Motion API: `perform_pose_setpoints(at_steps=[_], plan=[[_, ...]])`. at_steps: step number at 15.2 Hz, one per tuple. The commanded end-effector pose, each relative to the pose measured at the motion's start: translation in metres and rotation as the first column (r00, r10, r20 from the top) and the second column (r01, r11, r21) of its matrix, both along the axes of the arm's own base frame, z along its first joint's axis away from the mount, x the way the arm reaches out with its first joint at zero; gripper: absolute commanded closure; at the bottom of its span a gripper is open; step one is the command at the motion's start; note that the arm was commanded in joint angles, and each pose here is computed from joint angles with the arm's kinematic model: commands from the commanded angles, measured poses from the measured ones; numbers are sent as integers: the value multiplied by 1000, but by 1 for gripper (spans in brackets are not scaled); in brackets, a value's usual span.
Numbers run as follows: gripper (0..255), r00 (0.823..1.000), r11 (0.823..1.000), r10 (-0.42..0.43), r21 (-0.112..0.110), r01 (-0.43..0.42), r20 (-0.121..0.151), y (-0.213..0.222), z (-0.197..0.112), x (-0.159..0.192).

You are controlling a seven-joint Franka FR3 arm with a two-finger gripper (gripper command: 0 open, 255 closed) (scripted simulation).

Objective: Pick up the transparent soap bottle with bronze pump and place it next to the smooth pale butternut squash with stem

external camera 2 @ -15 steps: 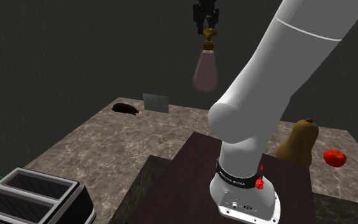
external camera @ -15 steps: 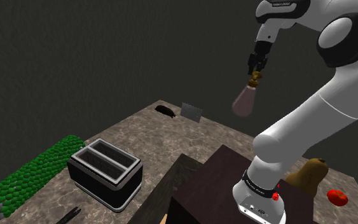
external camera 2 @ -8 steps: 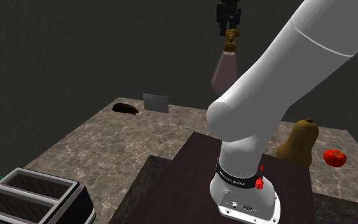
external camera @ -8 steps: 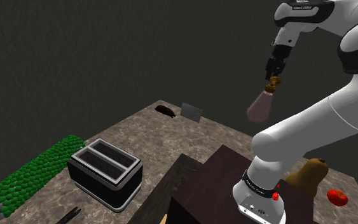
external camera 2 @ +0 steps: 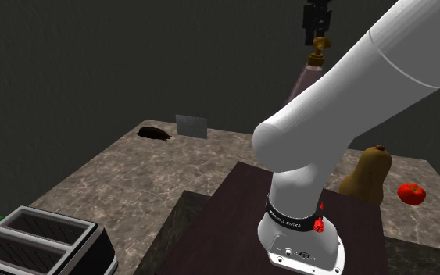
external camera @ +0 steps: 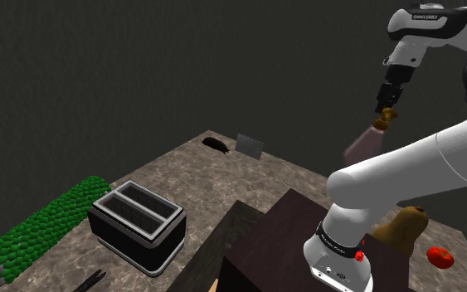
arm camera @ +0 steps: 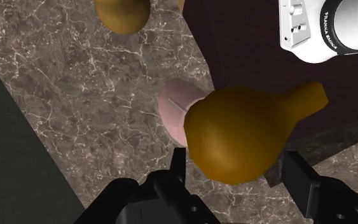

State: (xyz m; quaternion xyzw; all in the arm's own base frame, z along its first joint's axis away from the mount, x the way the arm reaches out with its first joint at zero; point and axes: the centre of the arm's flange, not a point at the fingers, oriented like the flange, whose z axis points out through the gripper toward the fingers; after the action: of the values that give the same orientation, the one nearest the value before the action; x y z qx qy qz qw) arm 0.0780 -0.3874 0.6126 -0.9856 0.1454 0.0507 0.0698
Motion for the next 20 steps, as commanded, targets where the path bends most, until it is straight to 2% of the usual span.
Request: perform_pose_setpoints(at_steps=[1, 20], plan=[[255, 1000, 1000, 1, 0, -1, 0, -2, -1, -28], [255, 1000, 1000, 1, 0, -1, 0, -34, 0, -276]])
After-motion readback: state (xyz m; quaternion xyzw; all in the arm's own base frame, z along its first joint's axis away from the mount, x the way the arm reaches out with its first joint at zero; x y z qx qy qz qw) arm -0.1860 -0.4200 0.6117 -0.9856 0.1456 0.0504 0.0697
